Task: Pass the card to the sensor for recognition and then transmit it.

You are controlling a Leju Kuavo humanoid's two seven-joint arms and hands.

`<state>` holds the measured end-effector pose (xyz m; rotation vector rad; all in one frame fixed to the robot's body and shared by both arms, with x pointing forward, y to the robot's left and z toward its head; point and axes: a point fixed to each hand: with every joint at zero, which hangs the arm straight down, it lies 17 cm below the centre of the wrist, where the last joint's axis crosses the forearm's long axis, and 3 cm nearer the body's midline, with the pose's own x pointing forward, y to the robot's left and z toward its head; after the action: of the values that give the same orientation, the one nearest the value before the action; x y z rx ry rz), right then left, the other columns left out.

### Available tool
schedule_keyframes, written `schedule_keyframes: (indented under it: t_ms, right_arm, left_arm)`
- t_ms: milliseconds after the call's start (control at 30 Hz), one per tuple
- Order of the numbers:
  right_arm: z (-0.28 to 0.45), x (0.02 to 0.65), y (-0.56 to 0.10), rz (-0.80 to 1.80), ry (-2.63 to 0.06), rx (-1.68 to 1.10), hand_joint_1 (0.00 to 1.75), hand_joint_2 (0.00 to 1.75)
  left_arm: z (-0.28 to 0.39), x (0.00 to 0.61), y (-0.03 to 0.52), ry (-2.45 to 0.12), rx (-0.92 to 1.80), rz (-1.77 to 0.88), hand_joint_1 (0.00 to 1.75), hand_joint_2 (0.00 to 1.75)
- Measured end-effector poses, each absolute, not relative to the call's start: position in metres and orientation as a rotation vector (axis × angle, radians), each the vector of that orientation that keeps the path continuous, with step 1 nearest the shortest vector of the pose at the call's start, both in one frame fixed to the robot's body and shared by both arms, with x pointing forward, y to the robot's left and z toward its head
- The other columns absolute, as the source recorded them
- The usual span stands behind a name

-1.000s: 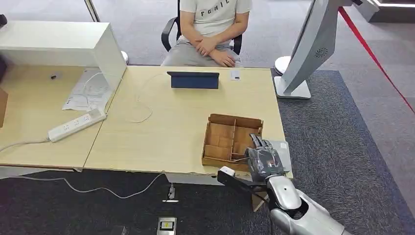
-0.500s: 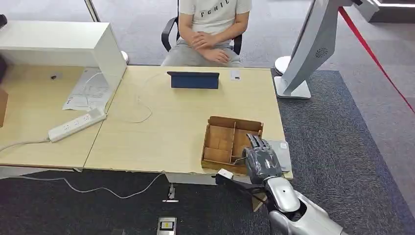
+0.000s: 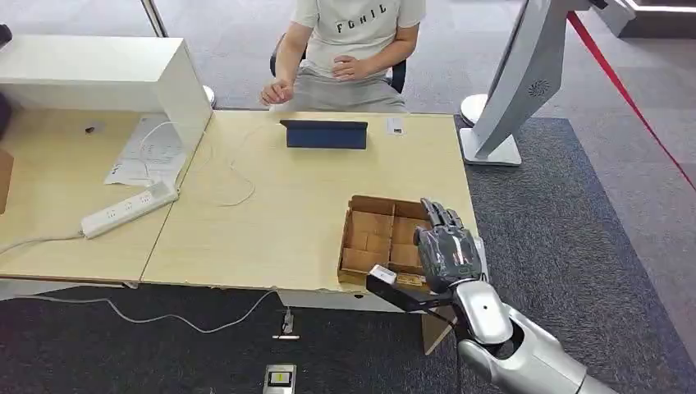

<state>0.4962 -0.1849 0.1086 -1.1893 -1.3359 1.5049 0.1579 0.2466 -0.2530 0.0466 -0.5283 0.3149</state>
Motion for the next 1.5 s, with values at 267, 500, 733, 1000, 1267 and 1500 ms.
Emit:
schedule_keyframes:
  t_ms: [267,500,733,1000,1267,1500]
  right_arm:
    - [0.126,0.502,-0.184,1.496,-1.363,-1.209,0.00,0.00]
    - [0.120,0.500,-0.187,1.504,-1.332,-1.168,0.00,0.00]
    - [0.121,0.496,-0.185,1.511,-1.330,-1.148,0.00,1.75]
    - [0.127,0.492,-0.185,1.485,-1.355,-1.138,0.00,1.75]
    - [0.133,0.476,-0.183,1.425,-1.403,-1.111,0.00,1.75]
    - [0.124,0.451,-0.179,1.403,-1.425,-1.057,0.00,1.75]
  left_arm:
    - [-0.253,0.155,0.240,-0.518,0.052,0.330,0.00,0.00]
    - [-0.253,0.155,0.233,-0.518,0.043,0.328,0.00,0.00]
    - [-0.253,0.154,0.233,-0.514,0.044,0.336,0.00,0.00]
    - [-0.253,0.154,0.233,-0.513,0.039,0.345,0.00,0.00]
    - [-0.254,0.153,0.237,-0.508,0.048,0.366,0.00,0.00]
    - [-0.254,0.153,0.241,-0.508,0.069,0.393,0.00,0.00]
